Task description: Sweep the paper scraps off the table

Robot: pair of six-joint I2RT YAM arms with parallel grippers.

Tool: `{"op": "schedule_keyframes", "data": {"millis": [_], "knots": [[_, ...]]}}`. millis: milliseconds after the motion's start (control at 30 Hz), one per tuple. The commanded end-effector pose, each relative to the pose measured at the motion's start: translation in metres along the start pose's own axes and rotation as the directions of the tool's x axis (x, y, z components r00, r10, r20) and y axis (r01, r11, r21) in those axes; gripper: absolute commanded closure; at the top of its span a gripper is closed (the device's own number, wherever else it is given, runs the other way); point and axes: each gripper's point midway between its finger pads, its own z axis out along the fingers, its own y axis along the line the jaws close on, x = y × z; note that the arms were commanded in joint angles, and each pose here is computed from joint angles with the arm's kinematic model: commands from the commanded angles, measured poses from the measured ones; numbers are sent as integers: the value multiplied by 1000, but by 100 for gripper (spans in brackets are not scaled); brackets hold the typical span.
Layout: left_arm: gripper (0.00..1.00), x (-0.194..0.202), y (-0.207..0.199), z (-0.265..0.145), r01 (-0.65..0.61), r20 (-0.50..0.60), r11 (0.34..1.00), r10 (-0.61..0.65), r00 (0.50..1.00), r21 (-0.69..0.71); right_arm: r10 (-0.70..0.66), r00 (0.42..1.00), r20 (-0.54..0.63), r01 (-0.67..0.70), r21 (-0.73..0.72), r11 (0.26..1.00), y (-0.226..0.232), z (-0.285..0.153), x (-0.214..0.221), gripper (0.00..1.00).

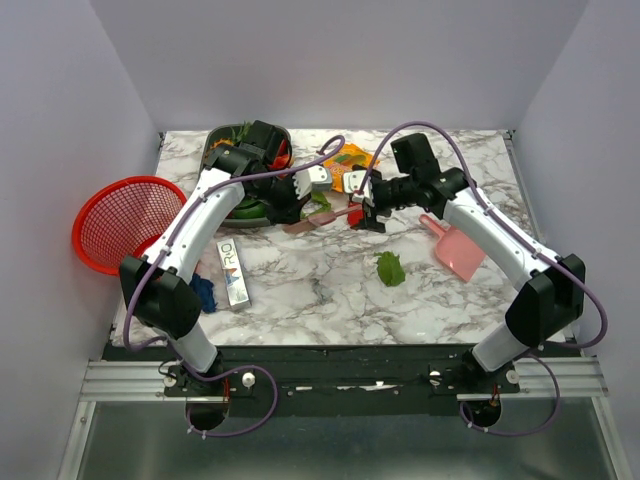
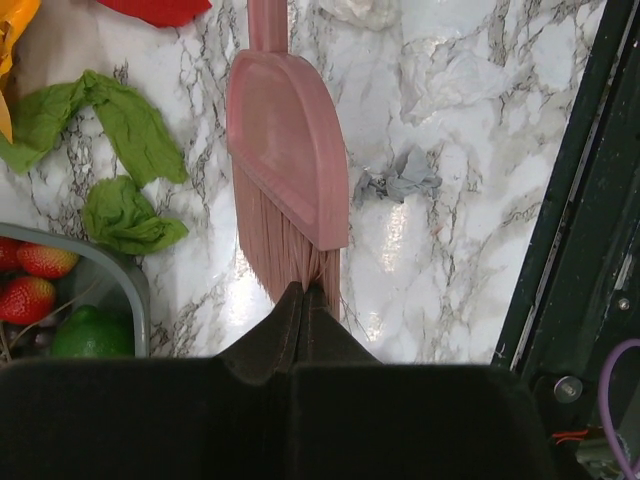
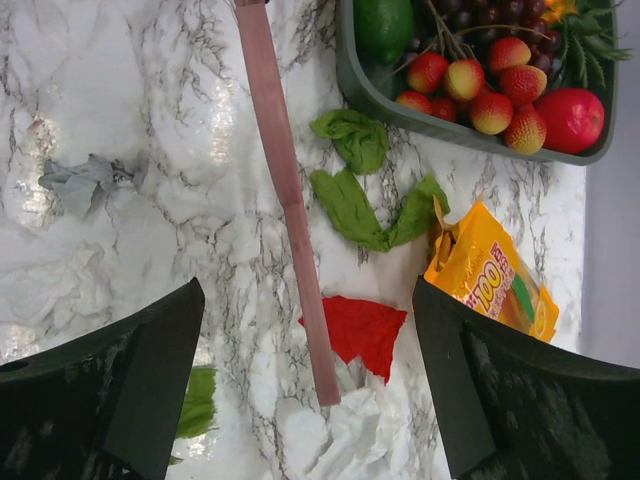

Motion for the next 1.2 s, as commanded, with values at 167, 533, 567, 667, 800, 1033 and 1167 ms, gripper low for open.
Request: {"op": "schedule_keyframes", "data": {"millis": [167,533,567,667,800,1033,1167], "knots": [[100,-22,-7,-15,-71,102,997,74,992,-34,9,1000,28,-7,-68,998,17,11,-5,23],[100,-36,-5,-16,-60,148,998,64,987,-30,54,999,-3,-54,-44,998,17,13,5,36],[100,-37,-5,-16,-59,152,998,63,986,-29,56,998,-3,-56,-41,998,16,14,5,39],[100,-38,-4,-16,-57,157,998,61,986,-32,65,998,-13,-65,-27,997,12,14,6,45],[100,-43,0,-18,-28,184,999,33,982,-31,76,997,-28,-76,-5,997,8,14,9,71],[64,-57,12,-29,33,289,997,-10,957,-76,109,991,-83,-108,24,994,6,3,13,99],[50,-61,5,-29,4,355,995,31,934,-97,166,982,-88,-173,-72,982,18,-3,3,99]]}}
